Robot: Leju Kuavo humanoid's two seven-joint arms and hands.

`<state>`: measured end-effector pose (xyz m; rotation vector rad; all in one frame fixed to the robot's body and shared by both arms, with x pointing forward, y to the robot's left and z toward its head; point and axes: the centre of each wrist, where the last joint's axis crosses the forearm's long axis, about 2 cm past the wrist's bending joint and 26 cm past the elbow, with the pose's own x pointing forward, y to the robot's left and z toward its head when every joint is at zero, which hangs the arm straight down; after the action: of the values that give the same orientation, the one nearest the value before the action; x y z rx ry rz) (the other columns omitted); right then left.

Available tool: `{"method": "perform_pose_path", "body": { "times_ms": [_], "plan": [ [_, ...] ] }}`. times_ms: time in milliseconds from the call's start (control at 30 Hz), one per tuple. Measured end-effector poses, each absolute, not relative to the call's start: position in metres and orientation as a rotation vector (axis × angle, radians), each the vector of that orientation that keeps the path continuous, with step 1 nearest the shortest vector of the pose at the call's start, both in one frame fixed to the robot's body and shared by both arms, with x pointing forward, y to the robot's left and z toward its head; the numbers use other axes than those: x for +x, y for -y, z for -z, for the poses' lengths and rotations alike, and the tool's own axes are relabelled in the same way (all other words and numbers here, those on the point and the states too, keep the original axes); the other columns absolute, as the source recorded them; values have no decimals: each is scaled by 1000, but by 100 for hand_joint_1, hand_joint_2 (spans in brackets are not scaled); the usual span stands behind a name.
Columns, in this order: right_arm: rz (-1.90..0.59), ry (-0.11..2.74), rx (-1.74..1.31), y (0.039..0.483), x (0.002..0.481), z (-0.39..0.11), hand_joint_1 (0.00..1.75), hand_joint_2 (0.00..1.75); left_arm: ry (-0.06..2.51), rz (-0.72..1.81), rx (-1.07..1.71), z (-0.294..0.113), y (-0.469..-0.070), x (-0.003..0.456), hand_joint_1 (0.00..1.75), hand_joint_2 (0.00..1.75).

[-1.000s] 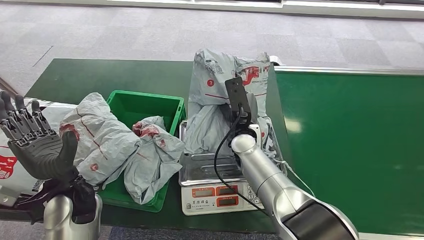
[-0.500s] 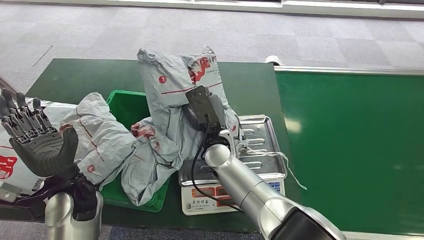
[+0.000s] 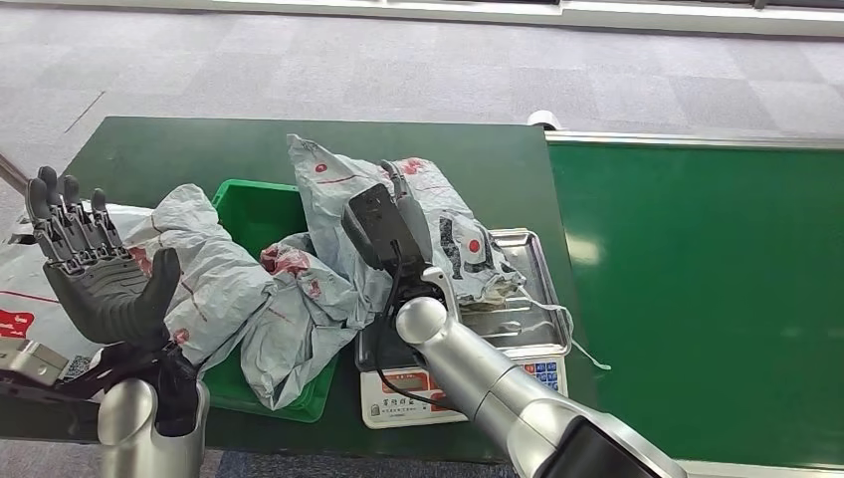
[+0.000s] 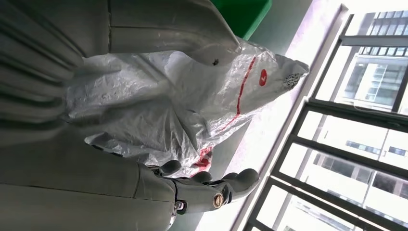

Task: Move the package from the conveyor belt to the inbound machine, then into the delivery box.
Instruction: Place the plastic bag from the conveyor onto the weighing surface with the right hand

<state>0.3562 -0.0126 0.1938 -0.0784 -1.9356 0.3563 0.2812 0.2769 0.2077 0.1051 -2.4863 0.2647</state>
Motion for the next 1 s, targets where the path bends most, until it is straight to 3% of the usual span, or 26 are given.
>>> {"method": "perform_pose_path", "body": {
  "times_ms": [400,533,700,1000],
  "plan": [
    [-368,2112,-64,33,356,-184,0,0,2390,131,281,-236,-240,323,0,175],
    [-346,2161,-68,45,356,-184,0,175,2367,204,294,-239,-234,330,0,175],
    [-194,2254,-69,67,356,-195,0,175,2270,361,410,-246,-227,344,0,175],
    [-9,2288,-97,95,357,-213,0,175,2248,413,416,-247,-223,355,0,175]
  ]
}}
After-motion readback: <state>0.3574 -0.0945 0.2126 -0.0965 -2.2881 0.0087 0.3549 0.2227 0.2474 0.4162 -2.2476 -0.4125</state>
